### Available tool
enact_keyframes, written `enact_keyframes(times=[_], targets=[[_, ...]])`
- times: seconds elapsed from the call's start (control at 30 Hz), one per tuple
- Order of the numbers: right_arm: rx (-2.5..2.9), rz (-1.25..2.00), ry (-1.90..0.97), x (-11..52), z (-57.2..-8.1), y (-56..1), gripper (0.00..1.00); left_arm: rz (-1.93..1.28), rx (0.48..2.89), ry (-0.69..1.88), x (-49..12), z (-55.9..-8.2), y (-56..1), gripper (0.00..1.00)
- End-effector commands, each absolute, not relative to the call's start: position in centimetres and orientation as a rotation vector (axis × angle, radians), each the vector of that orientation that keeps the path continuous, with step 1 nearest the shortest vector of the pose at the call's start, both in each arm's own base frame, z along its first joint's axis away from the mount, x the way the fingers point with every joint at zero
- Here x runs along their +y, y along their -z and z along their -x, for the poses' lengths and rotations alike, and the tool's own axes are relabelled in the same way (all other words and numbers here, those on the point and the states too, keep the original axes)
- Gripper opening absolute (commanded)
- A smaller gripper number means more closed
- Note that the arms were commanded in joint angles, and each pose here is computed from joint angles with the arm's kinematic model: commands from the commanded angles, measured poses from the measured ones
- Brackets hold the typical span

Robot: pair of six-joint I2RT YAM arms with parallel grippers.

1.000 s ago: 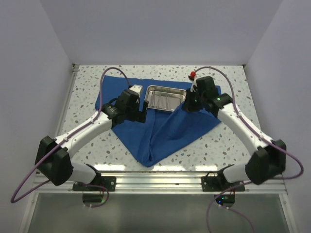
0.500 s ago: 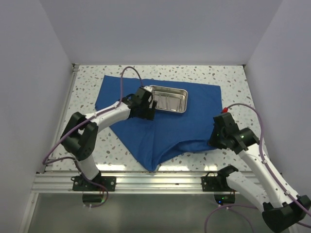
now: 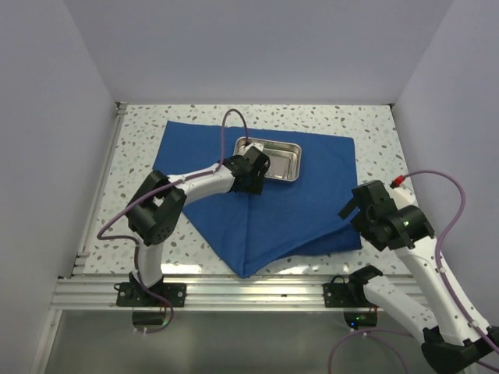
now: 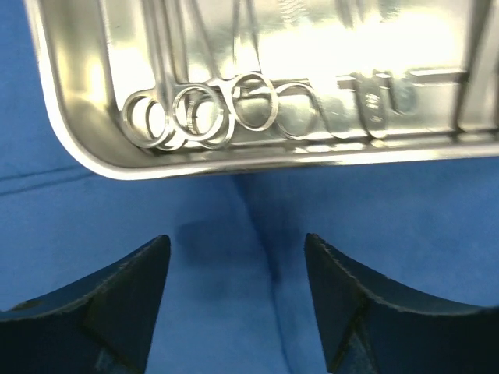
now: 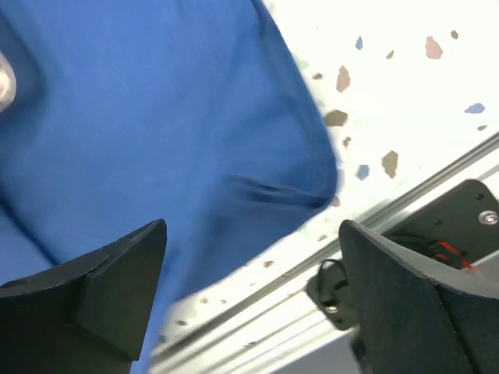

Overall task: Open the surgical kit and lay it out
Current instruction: Open the surgical kit at the center of the board.

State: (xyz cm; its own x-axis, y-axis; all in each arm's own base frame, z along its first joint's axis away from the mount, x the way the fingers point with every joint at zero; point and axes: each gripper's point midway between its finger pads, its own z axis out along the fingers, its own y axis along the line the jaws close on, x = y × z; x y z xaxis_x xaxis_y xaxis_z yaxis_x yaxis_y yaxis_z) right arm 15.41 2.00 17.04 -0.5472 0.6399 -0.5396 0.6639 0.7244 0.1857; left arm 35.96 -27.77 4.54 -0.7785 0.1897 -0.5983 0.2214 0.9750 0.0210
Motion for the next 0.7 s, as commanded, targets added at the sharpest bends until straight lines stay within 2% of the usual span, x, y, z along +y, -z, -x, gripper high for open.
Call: enact_keyframes(times=[0.0,0.17,0.27,0.3,0.33,0.37,0.43,0.67], targets=[[2.416,-1.018,0.327,-1.5,-10.4,-17.8,0.99,-0.138,2.452,-0.049,-26.3,-37.5,-4.5,0.72],[2.433,-0.942,0.260,-0.5,-11.7,-18.7,0.99,-0.089,2.445,-0.088,-25.5,-37.5,-3.7,0.65],[2.381,-0.882,0.168,0.1,-13.1,-20.3,0.99,-0.077,2.445,-0.099,-25.5,-37.6,-3.4,0.51],[2.367,-0.847,0.139,0.3,-13.6,-20.9,0.99,-0.072,2.440,-0.108,-25.4,-37.7,-3.6,0.37],[2.340,-0.836,0.098,0.7,-14.4,-21.4,0.99,-0.070,2.438,-0.112,-25.3,-37.7,-3.6,0.30],[2.329,-0.825,0.078,0.9,-14.8,-21.8,0.99,-0.055,2.428,-0.126,-25.1,-37.9,-4.1,0.15],[2.321,-0.781,0.034,1.7,-16.0,-22.2,0.99,-0.041,2.410,-0.134,-24.7,-37.9,-5.1,0.01],[2.351,-0.693,-0.004,4.2,-20.2,-21.5,0.99,0.063,2.330,-0.212,-21.3,-36.7,-10.7,0.00]])
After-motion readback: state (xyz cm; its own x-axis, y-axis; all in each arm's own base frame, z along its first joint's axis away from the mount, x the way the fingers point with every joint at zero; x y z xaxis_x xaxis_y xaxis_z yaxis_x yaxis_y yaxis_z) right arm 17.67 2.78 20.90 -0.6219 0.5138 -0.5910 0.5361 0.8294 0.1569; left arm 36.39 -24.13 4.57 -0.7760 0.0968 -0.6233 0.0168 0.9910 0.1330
